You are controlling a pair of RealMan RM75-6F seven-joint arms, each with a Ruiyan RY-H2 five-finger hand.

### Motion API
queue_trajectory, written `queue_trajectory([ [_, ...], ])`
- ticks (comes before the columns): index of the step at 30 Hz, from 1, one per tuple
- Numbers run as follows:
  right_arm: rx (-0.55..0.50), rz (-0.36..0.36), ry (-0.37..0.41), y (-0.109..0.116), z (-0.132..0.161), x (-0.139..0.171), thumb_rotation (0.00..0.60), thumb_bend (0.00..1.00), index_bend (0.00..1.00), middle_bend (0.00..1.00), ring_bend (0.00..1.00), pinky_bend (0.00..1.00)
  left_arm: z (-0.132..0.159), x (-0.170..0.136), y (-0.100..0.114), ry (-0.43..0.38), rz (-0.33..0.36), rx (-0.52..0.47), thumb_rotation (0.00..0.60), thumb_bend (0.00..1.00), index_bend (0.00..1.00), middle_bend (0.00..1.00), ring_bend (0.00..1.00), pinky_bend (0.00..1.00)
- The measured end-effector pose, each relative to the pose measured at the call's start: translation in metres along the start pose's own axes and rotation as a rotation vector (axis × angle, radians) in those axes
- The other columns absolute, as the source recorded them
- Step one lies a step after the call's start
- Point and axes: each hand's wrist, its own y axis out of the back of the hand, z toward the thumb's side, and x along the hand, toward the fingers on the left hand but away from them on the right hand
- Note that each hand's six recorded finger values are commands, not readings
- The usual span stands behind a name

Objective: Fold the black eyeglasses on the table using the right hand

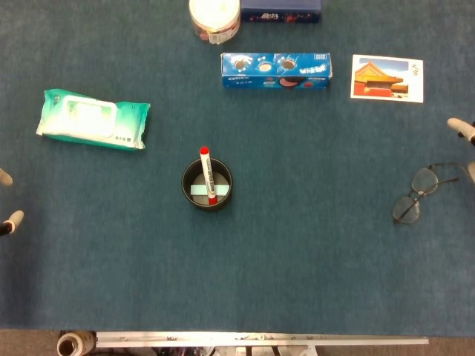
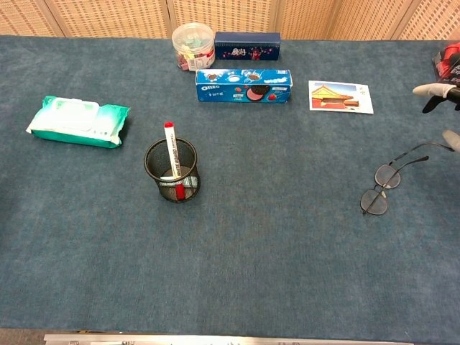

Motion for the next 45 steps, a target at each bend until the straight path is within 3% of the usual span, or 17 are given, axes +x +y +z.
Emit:
queue_trajectory([
  [19,-0.034,0.019,0.049,-0.007,0.014,-0.007,0.6,0.47,0.14,0.32,0.21,0.33,-0.001,-0.001,0.002,0.0,0.007,-0.005,0.6,0.04,0.45,0.38,0.31,0.51],
  [41,-0.05,0.122,0.095,-0.03,0.028,0.001,0.6,0.47,0.14,0.32,0.21,0.33,-0.003,-0.001,0.001,0.004,0.005,-0.009,0.6,0.04,0.45,0.38,0.31,0.51],
  [45,-0.055,0.112,0.095,-0.027,0.028,0.0,0.6,0.47,0.14,0.32,0.21,0.33,-0.002,-0.001,0.001,0.004,0.004,-0.009,0.6,0.04,0.45,0.38,0.31,0.51],
])
